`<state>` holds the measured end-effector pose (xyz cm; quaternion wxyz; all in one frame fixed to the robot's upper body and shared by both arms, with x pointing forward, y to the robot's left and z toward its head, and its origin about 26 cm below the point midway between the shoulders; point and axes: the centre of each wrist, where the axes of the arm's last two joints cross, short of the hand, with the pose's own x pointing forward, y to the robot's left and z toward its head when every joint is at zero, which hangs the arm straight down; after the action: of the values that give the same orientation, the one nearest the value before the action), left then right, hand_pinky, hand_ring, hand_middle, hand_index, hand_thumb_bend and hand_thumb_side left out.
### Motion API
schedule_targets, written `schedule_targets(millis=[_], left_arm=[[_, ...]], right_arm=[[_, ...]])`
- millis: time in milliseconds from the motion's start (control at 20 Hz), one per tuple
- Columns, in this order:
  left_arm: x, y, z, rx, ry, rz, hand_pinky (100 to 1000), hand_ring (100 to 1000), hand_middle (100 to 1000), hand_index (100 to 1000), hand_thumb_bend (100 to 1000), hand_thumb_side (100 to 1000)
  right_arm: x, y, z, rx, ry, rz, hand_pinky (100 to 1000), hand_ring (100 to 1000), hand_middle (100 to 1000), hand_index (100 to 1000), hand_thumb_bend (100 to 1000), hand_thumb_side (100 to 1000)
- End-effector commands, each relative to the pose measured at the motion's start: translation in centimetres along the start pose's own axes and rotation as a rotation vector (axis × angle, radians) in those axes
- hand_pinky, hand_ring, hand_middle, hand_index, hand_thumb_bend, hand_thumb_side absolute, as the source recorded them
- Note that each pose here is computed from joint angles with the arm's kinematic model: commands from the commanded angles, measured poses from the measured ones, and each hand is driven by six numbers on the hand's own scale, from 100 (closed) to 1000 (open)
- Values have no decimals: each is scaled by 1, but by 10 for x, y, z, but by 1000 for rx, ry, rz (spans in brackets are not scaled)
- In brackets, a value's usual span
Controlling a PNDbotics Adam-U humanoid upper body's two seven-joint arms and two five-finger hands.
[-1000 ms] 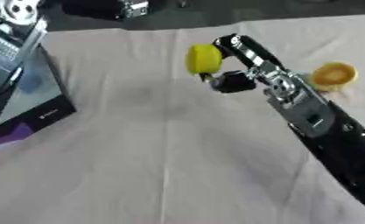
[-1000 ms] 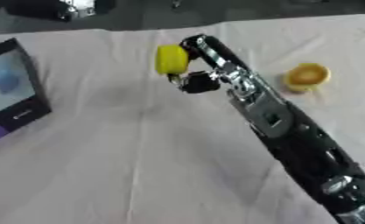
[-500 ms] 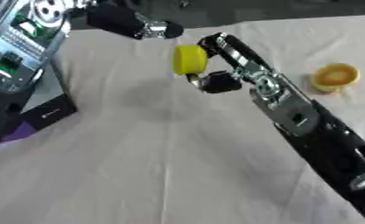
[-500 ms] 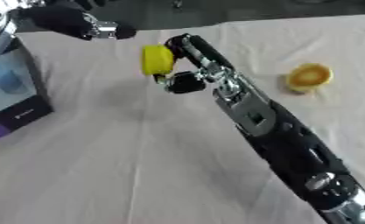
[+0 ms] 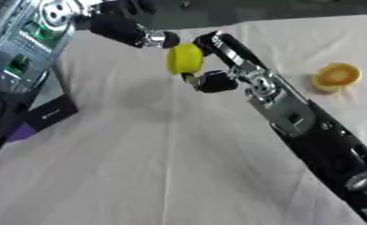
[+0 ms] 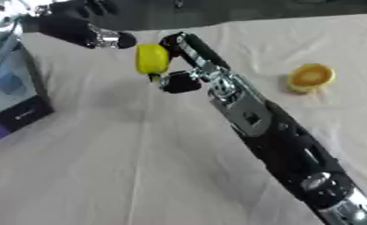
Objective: Pick up the objects with one hand, pass them to the other hand, and then place them into the box on the other side of the table.
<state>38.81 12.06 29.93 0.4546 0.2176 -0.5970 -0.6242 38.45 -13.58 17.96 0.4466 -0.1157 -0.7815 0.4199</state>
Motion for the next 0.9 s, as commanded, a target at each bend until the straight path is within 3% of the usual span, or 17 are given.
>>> schedule_targets(millis=[50,350,500,650,900], left_arm=[[3,10,0,-17,-4,31,872,866,821,826,575,720],[2,7,-8,-78,27,44,906,855,807,831,574,749],[4,5,-11,-88,31,18,844,817,798,833,565,779],[5,3,-15,-114,35,-3,856,821,799,830,547,790],[0,-1,-22,-159,67,-1,869,827,801,836,534,728]], right_arm=[[14,-6,-6,-13,-48,11,784,615,451,572,198,100],[21,-5,-9,-13,-71,16,786,616,452,573,199,100],[25,-4,-10,-17,-85,30,786,616,452,573,202,100],[29,-3,-12,-22,-98,35,786,616,452,574,199,100],[35,-3,-15,-26,-120,38,786,616,453,575,197,100]])
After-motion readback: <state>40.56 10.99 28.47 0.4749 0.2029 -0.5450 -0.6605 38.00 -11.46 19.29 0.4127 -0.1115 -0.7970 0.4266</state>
